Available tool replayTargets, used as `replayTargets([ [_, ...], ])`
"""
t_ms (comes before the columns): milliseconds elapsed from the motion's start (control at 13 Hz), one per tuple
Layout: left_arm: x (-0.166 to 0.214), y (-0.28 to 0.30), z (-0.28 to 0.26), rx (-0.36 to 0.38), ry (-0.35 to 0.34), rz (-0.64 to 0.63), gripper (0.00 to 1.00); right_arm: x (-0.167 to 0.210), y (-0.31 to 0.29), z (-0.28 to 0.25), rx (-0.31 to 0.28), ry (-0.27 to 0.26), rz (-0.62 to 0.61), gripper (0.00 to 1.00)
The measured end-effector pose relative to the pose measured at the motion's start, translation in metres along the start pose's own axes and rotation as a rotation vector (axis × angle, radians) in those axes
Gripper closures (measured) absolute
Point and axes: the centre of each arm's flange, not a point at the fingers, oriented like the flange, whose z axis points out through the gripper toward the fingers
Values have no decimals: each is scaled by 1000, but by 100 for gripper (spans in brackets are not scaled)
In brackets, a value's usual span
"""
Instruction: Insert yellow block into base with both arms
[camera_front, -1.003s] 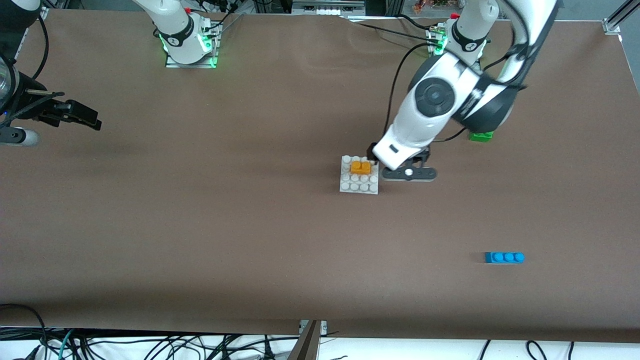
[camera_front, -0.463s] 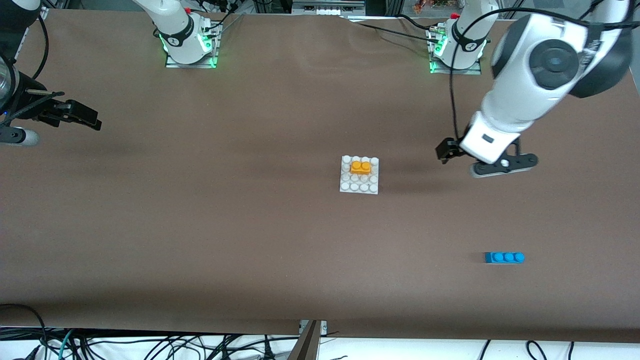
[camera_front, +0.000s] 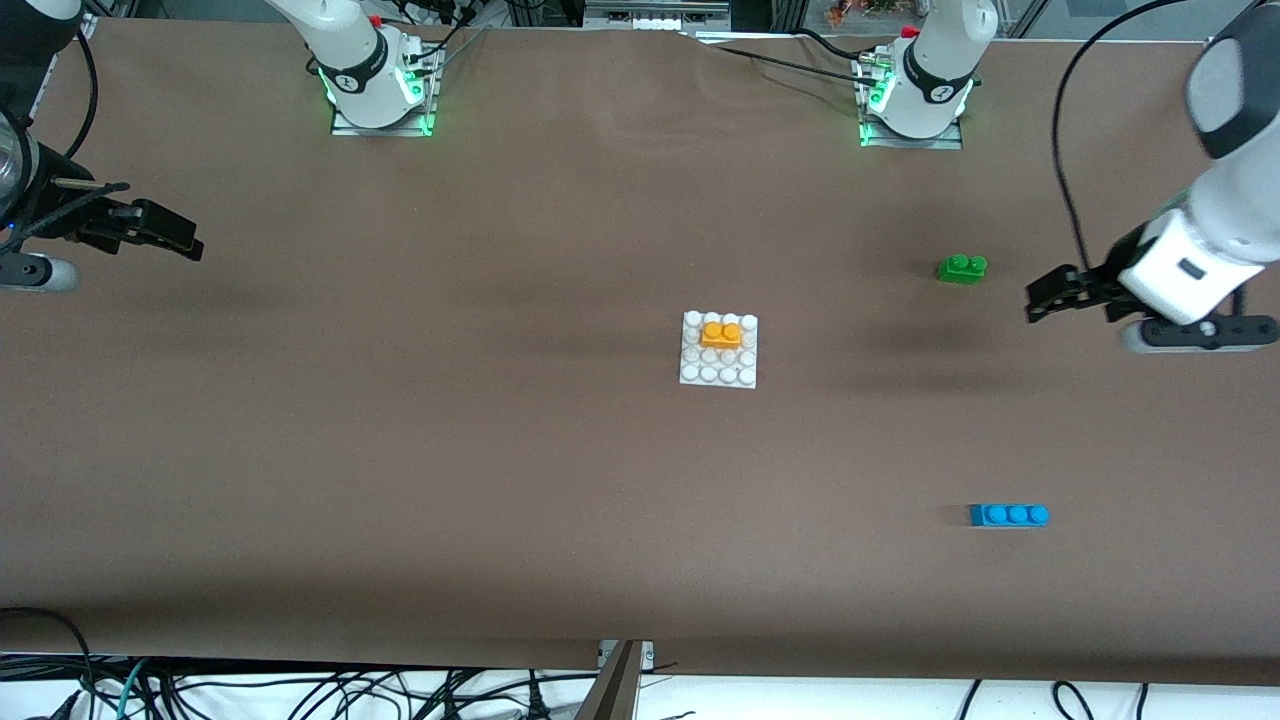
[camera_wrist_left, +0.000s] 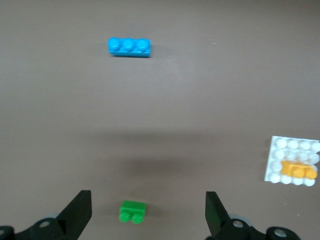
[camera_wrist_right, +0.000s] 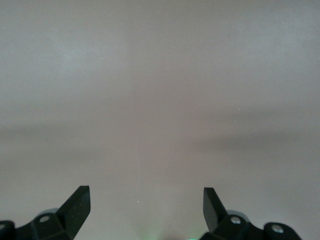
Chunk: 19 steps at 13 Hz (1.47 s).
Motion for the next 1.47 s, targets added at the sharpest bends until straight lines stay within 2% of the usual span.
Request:
replayTargets([
  [231,-14,-8,-28,0,-6,0,0,0,0,0,0,1,0,0],
  [463,-18,-5,-55,0,17,7,0,0,-1,-1,0,1,-1,0],
  [694,-17,-5,-54,1,14,7,0,0,-1,-1,0,1,-1,0],
  [926,-14,-3,-47,36,4,19,0,0,-1,-1,0,1,-2,0],
  [1466,-14,2,-46,30,-5,26,0,0,-1,-1,0,1,-2,0],
])
